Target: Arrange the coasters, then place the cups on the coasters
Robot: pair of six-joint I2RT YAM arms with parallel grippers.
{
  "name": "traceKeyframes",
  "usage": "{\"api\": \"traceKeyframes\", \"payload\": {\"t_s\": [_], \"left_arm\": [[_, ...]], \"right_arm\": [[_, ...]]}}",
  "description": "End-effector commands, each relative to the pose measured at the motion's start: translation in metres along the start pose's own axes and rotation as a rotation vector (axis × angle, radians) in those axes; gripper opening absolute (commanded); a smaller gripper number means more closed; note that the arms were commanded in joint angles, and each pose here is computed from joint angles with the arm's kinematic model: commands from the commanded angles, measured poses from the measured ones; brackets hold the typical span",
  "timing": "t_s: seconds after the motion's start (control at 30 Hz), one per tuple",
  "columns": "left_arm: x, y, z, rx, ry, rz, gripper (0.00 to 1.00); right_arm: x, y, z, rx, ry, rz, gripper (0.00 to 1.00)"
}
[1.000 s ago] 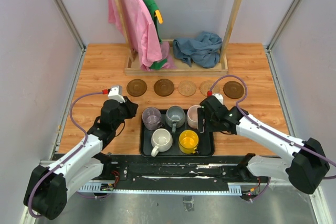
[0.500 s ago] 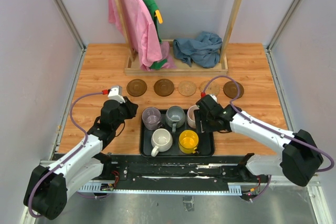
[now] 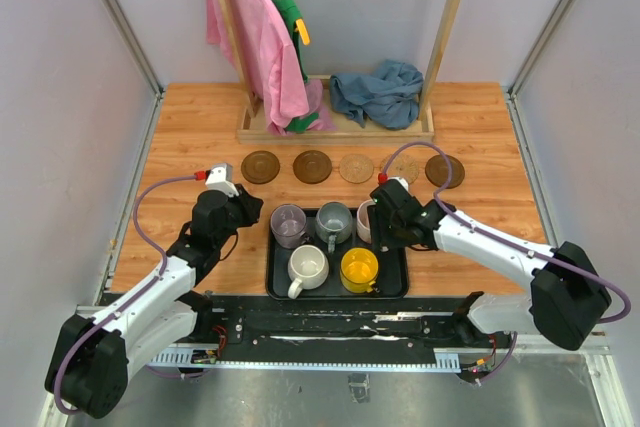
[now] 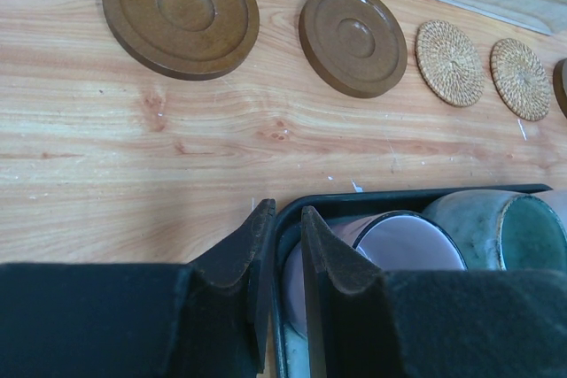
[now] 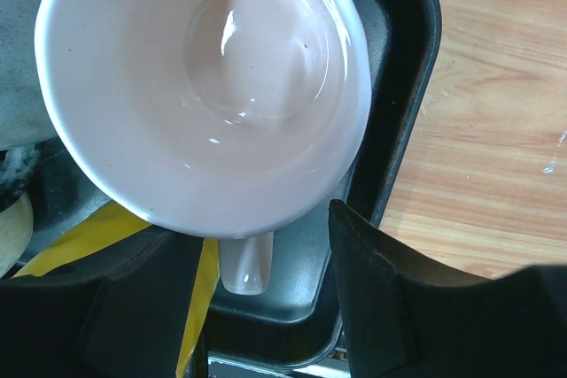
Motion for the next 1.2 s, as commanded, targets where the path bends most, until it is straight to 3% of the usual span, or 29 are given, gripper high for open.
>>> {"api": "traceKeyframes", "payload": {"t_s": [0.0, 0.63, 0.9, 1.17], "left_arm": [[0.0, 0.0, 0.001, 0.005, -0.011, 0.009, 0.23], [0.002, 0.001, 0.0, 0.001, -0.012, 0.005, 0.23], [0.002, 0.002, 0.0, -0.004, -0.014, 0.004, 0.23], [0.0, 0.001, 0.0, 0.0, -0.025, 0.0, 0.23]], "right_arm": [[0.004, 0.001, 0.004, 0.003, -0.011, -0.007, 0.58], [0.011, -0.003, 0.012, 0.036, -0.002, -0.006, 0.31], [0.015, -0.004, 0.015, 0.045, 0.02, -0.024, 0.01], [0.002, -0.001, 0.001, 0.046, -0.056, -0.082, 0.01]]}}
Point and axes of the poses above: each gripper's point midway between its finger pads, its own z axis out along the fingers, its own y axis along the line the jaws close on, x = y × z, the point moved 3 cm from there along -z, back along the fingers, and after that the axes turned 6 degrees about z, right-handed, at the moved point
